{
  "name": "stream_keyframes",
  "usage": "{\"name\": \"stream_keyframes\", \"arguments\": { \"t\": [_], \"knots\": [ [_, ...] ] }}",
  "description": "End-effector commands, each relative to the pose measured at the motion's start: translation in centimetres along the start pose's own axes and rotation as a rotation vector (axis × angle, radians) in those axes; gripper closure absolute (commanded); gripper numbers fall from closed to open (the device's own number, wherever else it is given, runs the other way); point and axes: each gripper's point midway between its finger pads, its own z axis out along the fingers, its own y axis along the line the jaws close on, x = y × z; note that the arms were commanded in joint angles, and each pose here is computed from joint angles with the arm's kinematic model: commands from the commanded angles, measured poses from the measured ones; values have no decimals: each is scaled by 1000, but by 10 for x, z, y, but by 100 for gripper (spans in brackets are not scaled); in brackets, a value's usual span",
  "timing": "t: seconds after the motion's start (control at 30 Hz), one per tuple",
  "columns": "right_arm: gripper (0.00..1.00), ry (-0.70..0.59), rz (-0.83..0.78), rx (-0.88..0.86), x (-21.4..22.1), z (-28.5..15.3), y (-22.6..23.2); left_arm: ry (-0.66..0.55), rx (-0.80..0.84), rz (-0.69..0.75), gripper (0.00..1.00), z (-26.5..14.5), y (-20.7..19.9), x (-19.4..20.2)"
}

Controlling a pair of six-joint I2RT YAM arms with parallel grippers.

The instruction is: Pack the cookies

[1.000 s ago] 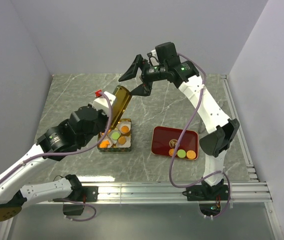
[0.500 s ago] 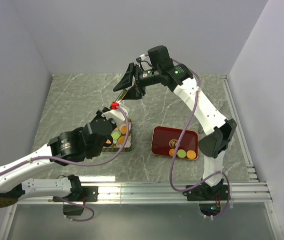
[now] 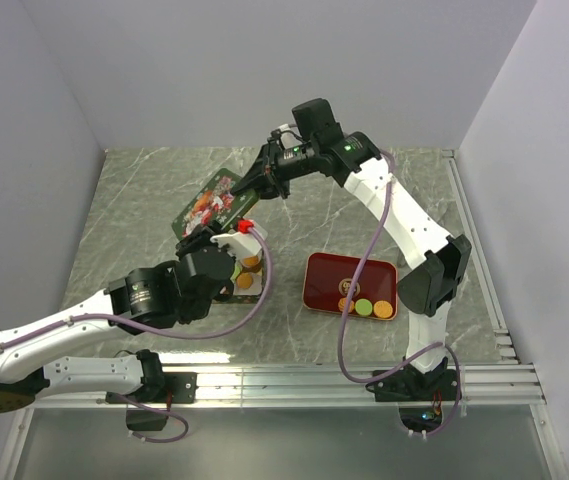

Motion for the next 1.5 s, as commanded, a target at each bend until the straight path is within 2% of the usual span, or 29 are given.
{"name": "stream_keyframes", "arguments": {
  "t": [0.0, 0.03, 0.1, 0.13, 0.27, 0.33, 0.4, 0.5, 0.67, 0.77, 0.9, 1.0, 1.13, 1.17, 1.3, 1.47],
  "knots": [
    [100, -8, -213, -34, 2, 1, 2, -65, -80, -265, 58, -11, 35, -22],
    [100, -12, -215, -36, 0, 2, 2, -67, -49, -260, 47, -12, 31, -23],
    [100, -25, -216, -41, -6, 2, 3, -60, -7, -257, 38, -14, 27, -21],
    [100, -41, -216, -41, -13, 0, 2, -70, 46, -260, 29, -15, 19, -24],
    [100, -116, -201, -9, -49, -14, -13, -57, 192, -278, 16, -24, 0, -24],
    [100, -179, -202, 17, -73, -29, -24, -33, 238, -272, 3, -27, -8, -18],
    [100, -223, -220, 41, -86, -40, -32, -20, 292, -316, 1, -32, -17, -16],
    [100, -336, -232, 153, -114, -72, -60, -23, 323, -422, 0, -38, -20, -14],
    [100, -417, -219, 247, -119, -107, -92, 55, 361, -530, 1, -35, -43, 0],
    [100, -480, -239, 258, -105, -135, -96, 128, 412, -594, 1, -25, -65, 12],
    [100, -538, -238, 286, -88, -160, -109, 259, 400, -752, 1, 12, -62, 41],
    [100, -564, -244, 289, -67, -172, -116, 372, 372, -853, 5, 35, -58, 67],
    [100, -589, -259, 308, -38, -185, -129, 518, 347, -963, 12, 60, -80, 109],
    [100, -585, -258, 306, -33, -185, -132, 555, 373, -960, 12, 60, -90, 116],
    [100, -565, -246, 275, -10, -185, -143, 682, 325, -996, 22, 81, -98, 144],
    [100, -542, -262, 241, 17, -185, -142, 768, 274, -1024, 29, 94, -99, 170]
  ]
}}
